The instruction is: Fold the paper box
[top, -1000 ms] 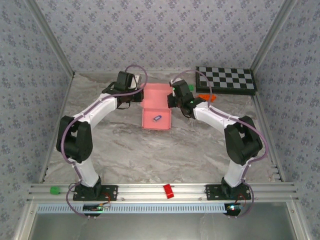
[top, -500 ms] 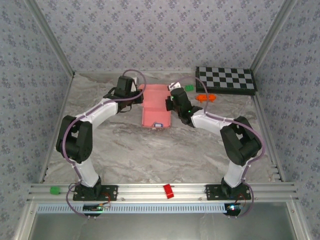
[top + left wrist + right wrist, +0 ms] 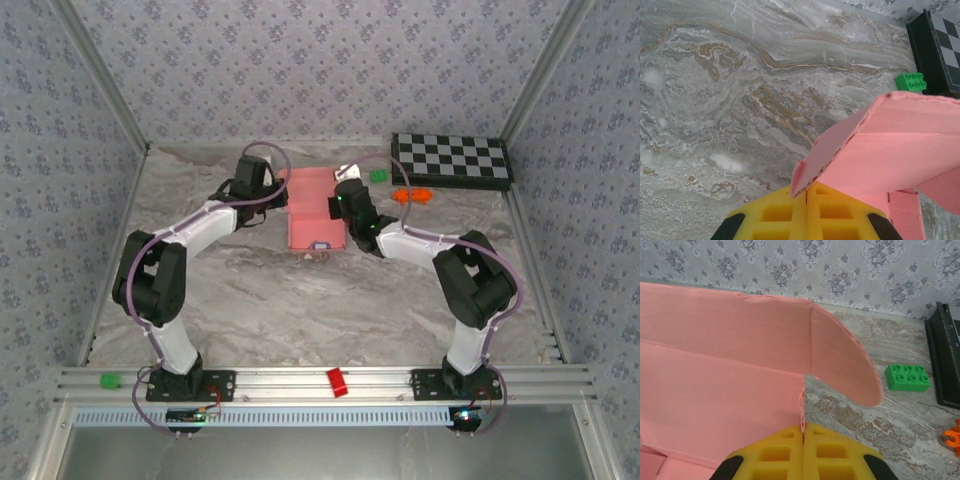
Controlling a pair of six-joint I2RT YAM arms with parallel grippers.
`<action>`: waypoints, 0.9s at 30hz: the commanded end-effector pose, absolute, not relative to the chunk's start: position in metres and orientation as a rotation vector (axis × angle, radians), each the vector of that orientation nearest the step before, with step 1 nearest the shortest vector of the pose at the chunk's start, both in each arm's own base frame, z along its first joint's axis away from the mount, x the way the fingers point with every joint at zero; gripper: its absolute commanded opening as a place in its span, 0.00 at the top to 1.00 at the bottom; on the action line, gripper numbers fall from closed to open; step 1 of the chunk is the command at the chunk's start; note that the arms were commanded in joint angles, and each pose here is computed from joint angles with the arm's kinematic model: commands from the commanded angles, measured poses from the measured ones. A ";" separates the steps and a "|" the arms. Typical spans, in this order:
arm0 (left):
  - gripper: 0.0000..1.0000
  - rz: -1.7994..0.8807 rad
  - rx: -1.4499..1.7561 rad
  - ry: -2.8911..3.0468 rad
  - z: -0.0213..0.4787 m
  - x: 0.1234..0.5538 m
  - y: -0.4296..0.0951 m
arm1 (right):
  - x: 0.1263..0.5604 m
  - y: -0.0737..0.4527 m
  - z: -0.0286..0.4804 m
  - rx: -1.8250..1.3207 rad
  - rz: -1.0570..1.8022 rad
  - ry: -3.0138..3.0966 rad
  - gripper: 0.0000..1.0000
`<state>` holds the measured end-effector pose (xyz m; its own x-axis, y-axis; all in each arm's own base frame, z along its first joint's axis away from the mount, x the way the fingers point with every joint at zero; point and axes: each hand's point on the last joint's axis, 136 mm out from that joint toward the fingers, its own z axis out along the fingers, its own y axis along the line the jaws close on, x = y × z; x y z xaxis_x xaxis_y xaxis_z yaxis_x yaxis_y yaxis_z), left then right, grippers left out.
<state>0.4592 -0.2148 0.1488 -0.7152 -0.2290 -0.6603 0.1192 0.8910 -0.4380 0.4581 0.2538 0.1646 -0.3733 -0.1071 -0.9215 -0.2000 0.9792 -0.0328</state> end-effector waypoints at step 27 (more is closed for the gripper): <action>1.00 -0.580 -0.114 2.025 0.173 0.455 -0.229 | 0.452 0.262 0.153 -0.102 0.024 1.769 1.00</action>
<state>0.4575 -0.2210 0.1417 -0.5629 -0.2932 -0.7728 0.1063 0.9015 -0.4195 0.4559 0.2565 0.1540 -0.2190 -0.0643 -0.9736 -0.0812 0.9956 -0.0474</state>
